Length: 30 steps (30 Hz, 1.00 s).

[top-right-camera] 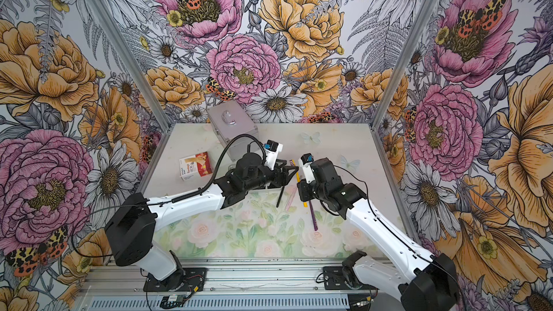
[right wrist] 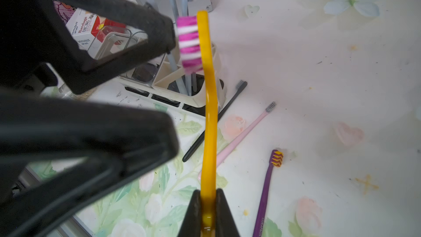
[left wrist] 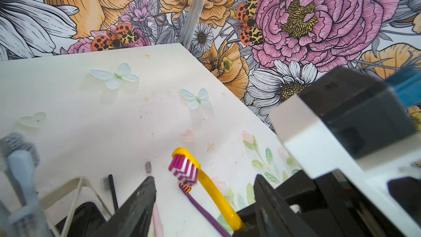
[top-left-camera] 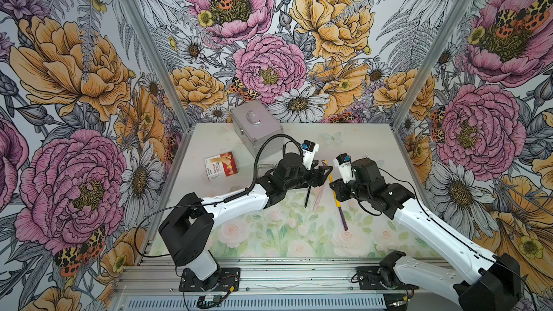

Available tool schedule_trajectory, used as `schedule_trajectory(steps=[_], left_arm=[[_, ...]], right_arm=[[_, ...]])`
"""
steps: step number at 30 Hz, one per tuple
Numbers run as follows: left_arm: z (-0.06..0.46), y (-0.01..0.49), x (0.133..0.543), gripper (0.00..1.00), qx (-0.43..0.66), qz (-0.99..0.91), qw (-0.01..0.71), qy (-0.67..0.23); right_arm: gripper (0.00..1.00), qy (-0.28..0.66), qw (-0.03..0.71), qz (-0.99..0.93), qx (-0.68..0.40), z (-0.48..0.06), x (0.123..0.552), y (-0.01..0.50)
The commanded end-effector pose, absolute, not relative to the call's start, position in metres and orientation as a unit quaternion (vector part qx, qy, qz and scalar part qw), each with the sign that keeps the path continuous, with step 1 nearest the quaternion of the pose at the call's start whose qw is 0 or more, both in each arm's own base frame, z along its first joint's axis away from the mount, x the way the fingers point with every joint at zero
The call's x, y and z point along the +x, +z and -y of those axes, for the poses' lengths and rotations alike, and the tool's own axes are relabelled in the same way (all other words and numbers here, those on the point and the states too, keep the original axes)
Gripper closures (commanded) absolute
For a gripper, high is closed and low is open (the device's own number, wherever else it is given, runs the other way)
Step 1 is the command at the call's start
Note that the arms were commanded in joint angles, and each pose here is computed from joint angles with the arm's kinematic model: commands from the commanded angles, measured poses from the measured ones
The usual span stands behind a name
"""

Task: Place the toothbrush into the toothbrush holder
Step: Pick up the toothbrush from the center of the board.

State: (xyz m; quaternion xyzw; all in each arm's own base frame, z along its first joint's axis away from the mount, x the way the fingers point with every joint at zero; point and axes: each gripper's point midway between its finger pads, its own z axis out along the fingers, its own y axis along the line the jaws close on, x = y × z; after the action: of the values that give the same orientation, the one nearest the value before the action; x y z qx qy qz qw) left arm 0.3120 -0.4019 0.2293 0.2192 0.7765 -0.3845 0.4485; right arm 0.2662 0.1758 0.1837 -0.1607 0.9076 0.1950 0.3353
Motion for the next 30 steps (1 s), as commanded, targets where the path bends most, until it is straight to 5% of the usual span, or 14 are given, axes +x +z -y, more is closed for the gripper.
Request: schedule_trajectory(steps=[1,11,16,23,30], left_arm=[[0.415,0.237,0.309,0.31,0.224,-0.768,0.44,-0.409],[0.426,0.236,0.313,0.36,0.221,-0.766,0.434,-0.42],[0.431,0.24,0.311,0.66,0.22,-0.757,0.433,-0.437],[0.434,0.244,0.311,0.75,0.219,-0.748,0.437,-0.449],[0.435,0.245,0.31,1.0,0.221,-0.744,0.439,-0.453]], right_arm=[[1.0,0.205,0.348,-0.899,-0.171,-0.179,0.264,0.193],[1.0,0.21,0.36,-0.893,-0.171,-0.178,0.261,0.2],[1.0,0.209,0.364,-0.892,-0.17,-0.177,0.261,0.202],[1.0,0.206,0.359,-0.894,-0.17,-0.176,0.26,0.197],[1.0,0.198,0.363,-0.895,-0.17,-0.173,0.26,0.196]])
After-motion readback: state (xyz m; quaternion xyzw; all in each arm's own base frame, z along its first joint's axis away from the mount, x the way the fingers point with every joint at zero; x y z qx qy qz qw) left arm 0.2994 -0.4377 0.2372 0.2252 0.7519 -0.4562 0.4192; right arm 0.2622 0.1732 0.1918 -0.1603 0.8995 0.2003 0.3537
